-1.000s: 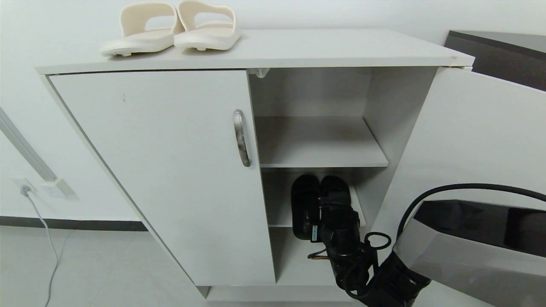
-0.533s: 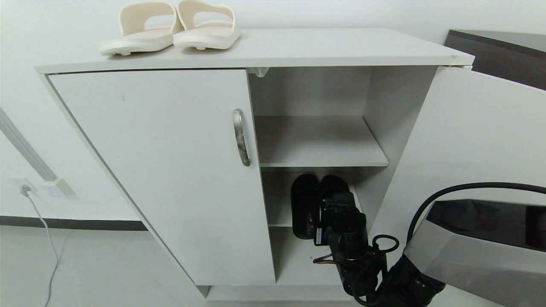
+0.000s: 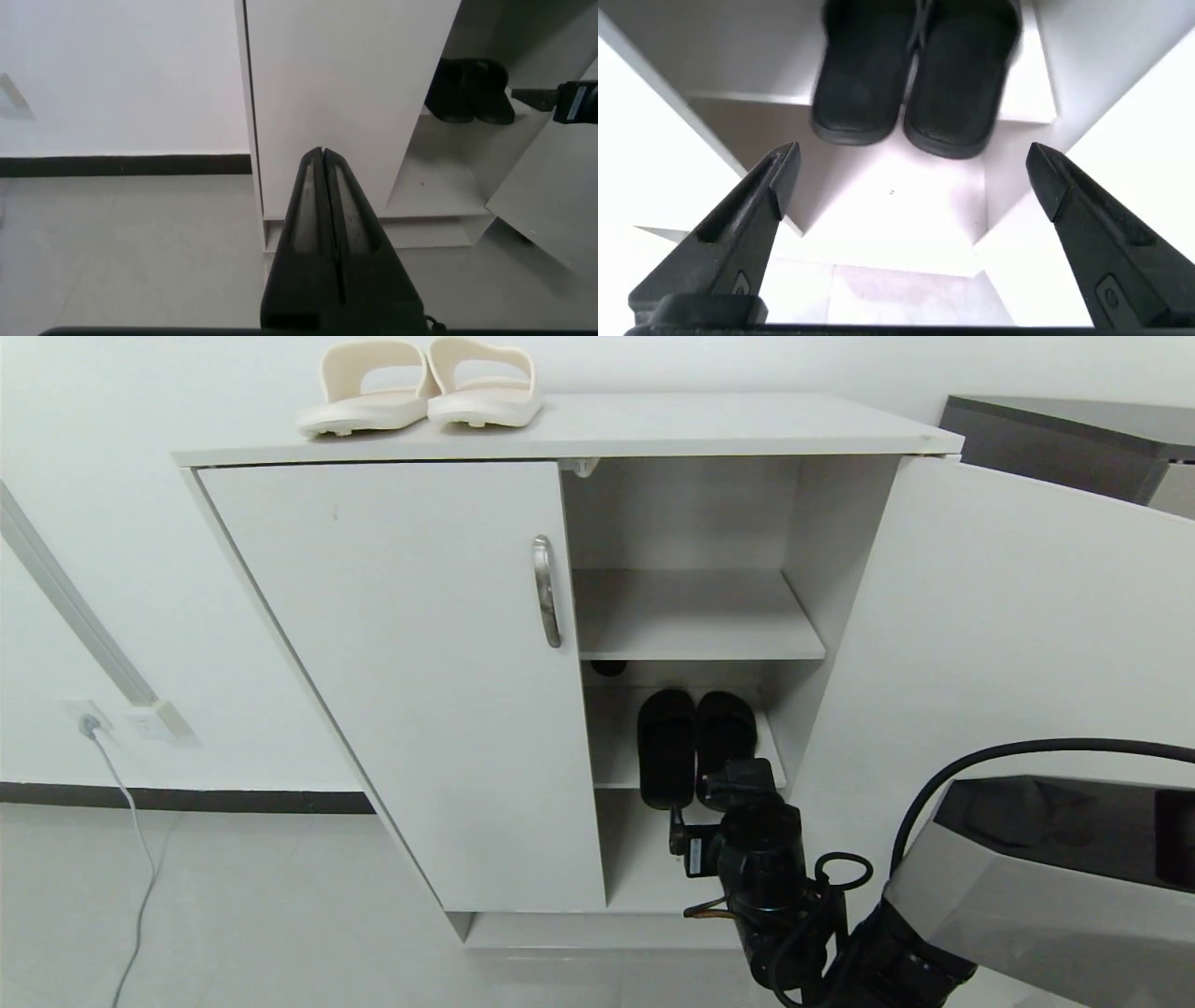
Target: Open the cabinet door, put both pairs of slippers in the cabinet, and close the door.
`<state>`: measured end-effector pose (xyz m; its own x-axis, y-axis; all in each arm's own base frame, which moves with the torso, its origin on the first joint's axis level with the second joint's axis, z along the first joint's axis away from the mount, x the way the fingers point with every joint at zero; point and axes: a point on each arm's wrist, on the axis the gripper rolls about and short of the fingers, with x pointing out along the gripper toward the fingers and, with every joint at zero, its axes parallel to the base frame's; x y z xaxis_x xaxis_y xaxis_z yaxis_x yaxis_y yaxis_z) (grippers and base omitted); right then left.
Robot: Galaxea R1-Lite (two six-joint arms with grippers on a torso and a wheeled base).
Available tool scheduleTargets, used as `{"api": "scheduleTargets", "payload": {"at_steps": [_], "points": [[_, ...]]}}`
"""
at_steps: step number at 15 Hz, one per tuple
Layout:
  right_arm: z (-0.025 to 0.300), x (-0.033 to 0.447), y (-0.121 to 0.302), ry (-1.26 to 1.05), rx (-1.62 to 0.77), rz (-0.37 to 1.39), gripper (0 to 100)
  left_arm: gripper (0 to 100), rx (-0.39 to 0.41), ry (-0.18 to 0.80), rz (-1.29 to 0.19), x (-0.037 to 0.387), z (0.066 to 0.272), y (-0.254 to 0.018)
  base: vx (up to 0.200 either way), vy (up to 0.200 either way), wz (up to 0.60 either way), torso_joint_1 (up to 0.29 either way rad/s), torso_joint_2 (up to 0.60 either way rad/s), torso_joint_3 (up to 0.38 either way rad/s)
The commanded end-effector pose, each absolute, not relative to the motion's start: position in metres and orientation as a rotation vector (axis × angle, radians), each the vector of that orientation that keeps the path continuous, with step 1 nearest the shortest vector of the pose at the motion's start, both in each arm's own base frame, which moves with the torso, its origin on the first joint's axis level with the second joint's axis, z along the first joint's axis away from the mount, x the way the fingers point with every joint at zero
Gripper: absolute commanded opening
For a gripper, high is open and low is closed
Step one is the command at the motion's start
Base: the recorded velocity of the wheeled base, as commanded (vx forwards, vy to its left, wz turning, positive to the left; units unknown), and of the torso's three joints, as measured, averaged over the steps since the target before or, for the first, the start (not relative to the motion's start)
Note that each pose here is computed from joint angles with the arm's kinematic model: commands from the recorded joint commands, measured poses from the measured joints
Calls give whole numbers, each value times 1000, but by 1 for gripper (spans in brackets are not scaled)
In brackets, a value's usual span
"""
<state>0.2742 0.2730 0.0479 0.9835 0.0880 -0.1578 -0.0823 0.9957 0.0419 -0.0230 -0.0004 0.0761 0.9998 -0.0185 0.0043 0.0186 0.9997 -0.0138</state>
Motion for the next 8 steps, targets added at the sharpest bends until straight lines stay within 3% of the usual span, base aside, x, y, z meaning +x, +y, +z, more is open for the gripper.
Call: {"api": "scheduleTargets", "payload": {"at_steps": [1, 8], "points": [[47, 274, 273, 161, 33, 83, 100, 0, -15, -3, -18, -23, 76, 0, 0, 0, 0, 0, 0, 0], [48, 272, 271, 134, 24, 88, 100, 0, -14, -3, -20, -23, 76, 0, 0, 0, 0, 0, 0, 0]]}}
